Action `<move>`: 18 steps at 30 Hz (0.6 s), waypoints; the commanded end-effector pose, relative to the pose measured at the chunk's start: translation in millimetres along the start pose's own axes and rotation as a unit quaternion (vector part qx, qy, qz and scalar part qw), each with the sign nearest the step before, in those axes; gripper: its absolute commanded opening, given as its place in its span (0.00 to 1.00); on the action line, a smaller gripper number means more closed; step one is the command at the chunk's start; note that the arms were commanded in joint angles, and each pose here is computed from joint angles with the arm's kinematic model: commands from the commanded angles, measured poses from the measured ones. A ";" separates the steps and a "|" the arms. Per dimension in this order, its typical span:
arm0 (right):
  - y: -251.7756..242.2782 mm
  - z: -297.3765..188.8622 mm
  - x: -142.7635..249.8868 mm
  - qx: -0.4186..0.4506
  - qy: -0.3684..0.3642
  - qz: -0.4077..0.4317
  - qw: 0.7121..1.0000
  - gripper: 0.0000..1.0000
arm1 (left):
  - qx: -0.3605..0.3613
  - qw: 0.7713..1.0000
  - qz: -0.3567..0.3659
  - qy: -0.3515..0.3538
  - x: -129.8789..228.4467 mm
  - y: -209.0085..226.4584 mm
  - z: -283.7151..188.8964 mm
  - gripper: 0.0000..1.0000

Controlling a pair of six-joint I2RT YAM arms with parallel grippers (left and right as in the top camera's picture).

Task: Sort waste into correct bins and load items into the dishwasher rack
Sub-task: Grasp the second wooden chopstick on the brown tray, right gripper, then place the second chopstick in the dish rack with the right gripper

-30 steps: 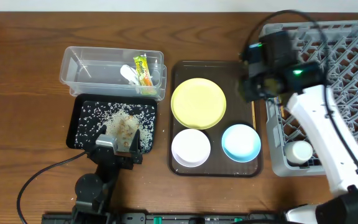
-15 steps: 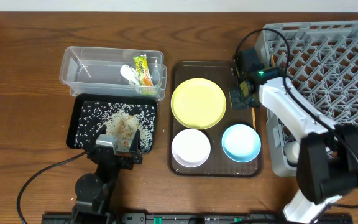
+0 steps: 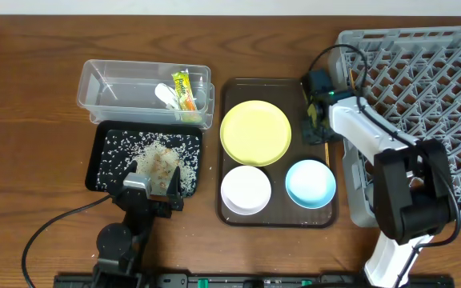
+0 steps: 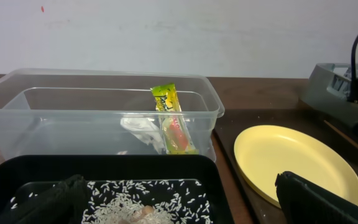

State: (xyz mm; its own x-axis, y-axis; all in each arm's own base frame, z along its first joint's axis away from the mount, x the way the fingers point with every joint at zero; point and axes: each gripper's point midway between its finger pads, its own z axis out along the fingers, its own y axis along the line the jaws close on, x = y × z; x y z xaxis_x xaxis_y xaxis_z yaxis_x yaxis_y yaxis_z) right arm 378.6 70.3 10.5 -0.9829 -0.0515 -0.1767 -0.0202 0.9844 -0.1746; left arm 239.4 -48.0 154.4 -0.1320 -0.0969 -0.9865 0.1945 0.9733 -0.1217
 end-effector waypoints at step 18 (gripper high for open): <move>14.0 -32.7 -17.2 -0.117 -0.032 0.020 0.992 0.01 | -0.001 1.000 0.004 0.017 14.7 1.8 1.8 0.98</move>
State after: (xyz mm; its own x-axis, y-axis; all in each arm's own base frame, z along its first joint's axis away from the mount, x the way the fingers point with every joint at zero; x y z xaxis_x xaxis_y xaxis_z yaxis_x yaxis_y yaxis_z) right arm 370.1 77.3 4.4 -0.9879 -0.0059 -0.1549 -0.0029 0.9998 -0.0194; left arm 239.4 -48.0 154.2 -0.1324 -0.0969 -0.9865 0.1945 0.9733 -0.1217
